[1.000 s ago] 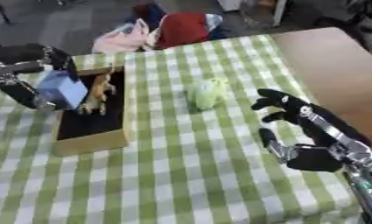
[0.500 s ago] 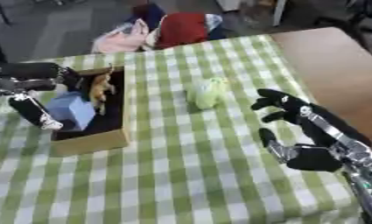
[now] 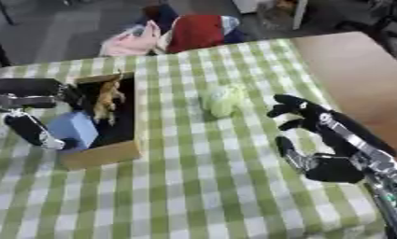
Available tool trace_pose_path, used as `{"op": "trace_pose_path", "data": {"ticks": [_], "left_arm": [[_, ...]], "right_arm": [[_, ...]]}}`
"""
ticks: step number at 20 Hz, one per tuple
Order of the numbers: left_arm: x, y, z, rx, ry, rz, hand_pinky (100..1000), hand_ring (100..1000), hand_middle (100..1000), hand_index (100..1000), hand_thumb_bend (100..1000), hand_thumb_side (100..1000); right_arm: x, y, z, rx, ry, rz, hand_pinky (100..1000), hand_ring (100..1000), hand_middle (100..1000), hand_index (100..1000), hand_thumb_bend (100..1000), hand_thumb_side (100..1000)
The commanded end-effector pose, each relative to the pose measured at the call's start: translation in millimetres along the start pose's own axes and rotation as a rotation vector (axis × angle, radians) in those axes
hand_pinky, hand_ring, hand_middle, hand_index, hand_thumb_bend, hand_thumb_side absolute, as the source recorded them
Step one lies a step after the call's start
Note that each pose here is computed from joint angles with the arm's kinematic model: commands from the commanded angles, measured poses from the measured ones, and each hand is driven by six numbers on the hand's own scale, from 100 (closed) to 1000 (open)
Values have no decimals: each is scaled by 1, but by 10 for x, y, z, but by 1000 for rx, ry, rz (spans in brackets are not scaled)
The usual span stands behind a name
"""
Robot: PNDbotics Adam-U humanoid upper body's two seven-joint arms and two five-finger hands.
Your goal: Pick up objects on the table and place them in the box.
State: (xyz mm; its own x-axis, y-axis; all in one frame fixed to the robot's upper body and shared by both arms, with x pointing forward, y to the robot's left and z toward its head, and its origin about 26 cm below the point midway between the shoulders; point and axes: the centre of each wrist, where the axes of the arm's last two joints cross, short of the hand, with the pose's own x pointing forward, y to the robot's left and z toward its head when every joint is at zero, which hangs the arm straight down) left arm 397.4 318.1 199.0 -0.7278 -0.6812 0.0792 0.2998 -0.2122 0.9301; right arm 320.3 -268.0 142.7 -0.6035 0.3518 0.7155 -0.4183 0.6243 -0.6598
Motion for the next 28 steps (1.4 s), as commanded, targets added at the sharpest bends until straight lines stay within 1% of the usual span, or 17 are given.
{"op": "trace_pose_path", "data": {"ticks": [1, 2, 5, 6, 8, 11, 13, 14, 17, 22, 24, 26, 28], "left_arm": [[-30, 127, 186, -68, -19, -87, 744, 743, 761, 829, 429, 467], [-27, 129, 202, -65, -19, -85, 761, 766, 787, 840, 513, 553], [-19, 140, 234, -51, -9, -81, 776, 786, 806, 844, 551, 583], [-18, 138, 238, -48, -4, -81, 782, 803, 820, 852, 582, 610], [-1, 156, 254, -34, 4, -95, 800, 825, 835, 858, 616, 628], [37, 196, 305, 18, 8, -105, 799, 829, 836, 858, 616, 656], [61, 236, 371, 81, 13, -92, 789, 814, 817, 850, 598, 659], [75, 253, 407, 115, 17, -84, 776, 791, 793, 841, 573, 658], [114, 262, 518, 212, 24, -42, 762, 768, 766, 826, 536, 653], [177, 209, 695, 377, 37, 55, 741, 737, 731, 808, 458, 630], [189, 167, 760, 451, 46, 106, 728, 717, 710, 797, 415, 613], [199, 110, 821, 524, 55, 162, 717, 697, 690, 788, 375, 607], [213, 52, 871, 586, 64, 207, 712, 687, 680, 783, 359, 605]], "right_arm": [[30, -60, -1, -6, -10, 13, 780, 959, 785, 1000, 100, 271], [29, -61, 1, -7, -9, 13, 780, 959, 785, 1000, 100, 274], [25, -56, 3, -6, -7, 12, 780, 960, 784, 1000, 100, 275], [25, -55, 1, -5, -8, 12, 780, 960, 784, 1000, 100, 275], [27, -57, -1, -5, -9, 13, 780, 960, 784, 1000, 100, 275], [34, -72, 4, -7, -10, 18, 780, 959, 784, 1000, 100, 274], [46, -105, 11, -5, -10, 33, 780, 959, 786, 1000, 100, 269], [57, -131, 14, -4, -11, 44, 780, 957, 786, 1000, 100, 263], [117, -248, 13, 1, -21, 93, 779, 952, 789, 1000, 116, 246], [261, -497, -18, 34, -44, 210, 777, 941, 793, 1000, 197, 217], [319, -587, -45, 72, -55, 259, 780, 942, 800, 1000, 240, 212], [351, -666, -84, 126, -55, 300, 784, 945, 811, 1000, 285, 227], [361, -743, -129, 187, -50, 334, 786, 946, 818, 1000, 319, 234]]}}
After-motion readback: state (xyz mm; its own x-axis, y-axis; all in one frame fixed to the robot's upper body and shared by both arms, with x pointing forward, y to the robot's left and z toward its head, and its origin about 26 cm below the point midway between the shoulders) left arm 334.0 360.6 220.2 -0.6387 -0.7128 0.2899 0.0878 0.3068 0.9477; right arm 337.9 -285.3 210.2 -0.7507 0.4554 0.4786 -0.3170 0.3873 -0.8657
